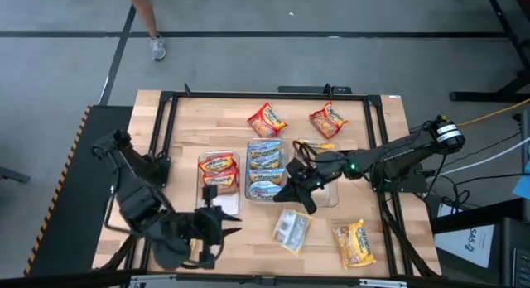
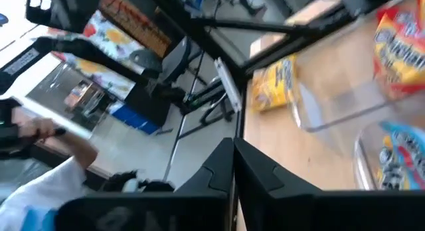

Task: Sort Maruchan noodles
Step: Put the yellow noodle pack into the right transparent bin

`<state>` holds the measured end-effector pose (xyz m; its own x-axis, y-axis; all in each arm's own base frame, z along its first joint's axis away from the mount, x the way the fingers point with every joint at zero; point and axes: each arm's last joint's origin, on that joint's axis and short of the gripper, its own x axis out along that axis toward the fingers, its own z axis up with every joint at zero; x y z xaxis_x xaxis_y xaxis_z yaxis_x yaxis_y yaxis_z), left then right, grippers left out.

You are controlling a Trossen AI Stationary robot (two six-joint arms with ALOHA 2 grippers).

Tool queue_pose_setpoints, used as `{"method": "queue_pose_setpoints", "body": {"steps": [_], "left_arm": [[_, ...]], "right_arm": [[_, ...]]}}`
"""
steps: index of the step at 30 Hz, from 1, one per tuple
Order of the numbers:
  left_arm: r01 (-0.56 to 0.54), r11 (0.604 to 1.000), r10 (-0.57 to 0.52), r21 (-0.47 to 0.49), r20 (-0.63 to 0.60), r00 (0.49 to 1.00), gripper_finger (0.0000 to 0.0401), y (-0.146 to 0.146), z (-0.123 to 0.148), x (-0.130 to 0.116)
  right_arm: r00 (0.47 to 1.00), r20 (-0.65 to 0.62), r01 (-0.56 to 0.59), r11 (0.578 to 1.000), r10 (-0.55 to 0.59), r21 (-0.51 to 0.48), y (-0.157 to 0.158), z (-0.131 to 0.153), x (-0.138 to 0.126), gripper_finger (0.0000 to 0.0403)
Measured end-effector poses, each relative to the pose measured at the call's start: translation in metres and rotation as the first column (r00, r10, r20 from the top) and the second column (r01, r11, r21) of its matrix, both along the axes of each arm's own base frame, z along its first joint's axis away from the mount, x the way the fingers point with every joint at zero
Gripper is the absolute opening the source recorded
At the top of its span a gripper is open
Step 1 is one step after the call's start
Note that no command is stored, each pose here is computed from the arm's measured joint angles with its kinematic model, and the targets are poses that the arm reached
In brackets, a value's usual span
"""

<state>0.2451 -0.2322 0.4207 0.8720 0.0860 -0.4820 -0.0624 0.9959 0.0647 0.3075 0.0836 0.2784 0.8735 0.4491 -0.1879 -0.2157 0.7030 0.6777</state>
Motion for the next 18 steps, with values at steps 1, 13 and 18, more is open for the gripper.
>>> {"method": "queue_pose_setpoints", "body": {"steps": [1, 13, 18], "left_arm": [[-0.015, 1.0, 0.015, -0.006, -0.02, 1.0, 0.0074, -0.001, -0.004, -0.003], [-0.171, 0.985, 0.174, 0.03, -0.131, 0.976, 0.0073, 0.005, -0.039, -0.011], [-0.189, 0.981, 0.192, 0.032, -0.129, 0.973, 0.0073, 0.009, -0.039, -0.007]], "right_arm": [[1.0, -0.016, -0.007, 1.0, 0.007, 0.01, -0.002, -0.001, 0.0, 0.0016], [0.95, -0.313, -0.027, 0.993, -0.009, -0.112, -0.006, -0.031, -0.011, 0.0016], [0.961, -0.271, -0.052, 0.923, -0.058, -0.381, 0.017, -0.031, -0.023, 0.0004]]}}
